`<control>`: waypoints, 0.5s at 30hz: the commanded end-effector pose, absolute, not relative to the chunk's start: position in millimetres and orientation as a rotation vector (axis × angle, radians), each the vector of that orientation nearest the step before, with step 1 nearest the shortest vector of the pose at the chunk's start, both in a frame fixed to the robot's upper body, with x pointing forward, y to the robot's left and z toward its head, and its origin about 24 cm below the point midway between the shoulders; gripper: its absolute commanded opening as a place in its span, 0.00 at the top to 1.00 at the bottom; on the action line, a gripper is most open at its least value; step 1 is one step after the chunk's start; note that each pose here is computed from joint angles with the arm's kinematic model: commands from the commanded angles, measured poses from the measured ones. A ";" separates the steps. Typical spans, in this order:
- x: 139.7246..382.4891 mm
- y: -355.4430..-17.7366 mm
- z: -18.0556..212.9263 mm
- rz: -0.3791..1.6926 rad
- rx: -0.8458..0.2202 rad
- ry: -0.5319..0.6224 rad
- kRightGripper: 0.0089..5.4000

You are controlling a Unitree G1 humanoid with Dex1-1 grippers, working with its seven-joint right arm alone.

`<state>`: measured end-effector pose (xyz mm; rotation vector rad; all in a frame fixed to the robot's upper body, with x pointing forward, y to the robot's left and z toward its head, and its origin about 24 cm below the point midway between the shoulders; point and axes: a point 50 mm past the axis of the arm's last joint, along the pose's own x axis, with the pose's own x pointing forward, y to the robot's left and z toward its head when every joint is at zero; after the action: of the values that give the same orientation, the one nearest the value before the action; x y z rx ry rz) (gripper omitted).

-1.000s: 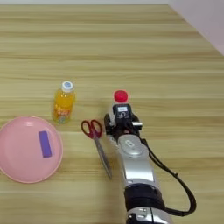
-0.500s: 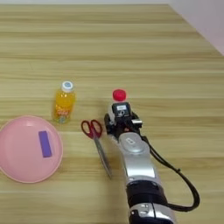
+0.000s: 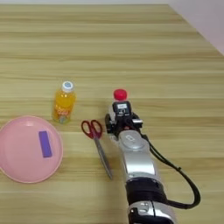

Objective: Move the objects on the table

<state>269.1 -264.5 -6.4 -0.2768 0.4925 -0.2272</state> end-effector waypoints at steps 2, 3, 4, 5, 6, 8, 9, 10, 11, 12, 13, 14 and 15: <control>250.4 -258.1 -20.4 -0.320 -0.251 0.557 0.42; 248.3 -256.8 -21.6 -0.336 -0.238 0.560 0.42; 245.6 -254.8 -24.1 -0.354 -0.231 0.566 0.42; 243.6 -253.4 -25.8 -0.370 -0.223 0.564 0.42; 241.7 -252.5 -26.9 -0.381 -0.226 0.557 0.42; 238.2 -250.2 -29.9 -0.392 -0.222 0.555 0.42; 237.0 -248.7 -30.6 -0.398 -0.216 0.548 0.42; 236.4 -247.1 -30.3 -0.399 -0.225 0.537 0.42; 235.8 -245.8 -30.2 -0.401 -0.233 0.529 0.42; 235.0 -244.6 -31.3 -0.405 -0.230 0.527 0.42; 233.8 -243.7 -32.9 -0.408 -0.221 0.530 0.42; 232.7 -243.3 -35.1 -0.410 -0.222 0.534 0.42; 231.6 -243.2 -36.9 -0.414 -0.216 0.537 0.42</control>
<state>247.9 -246.0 -14.8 -0.2465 0.4333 -0.4154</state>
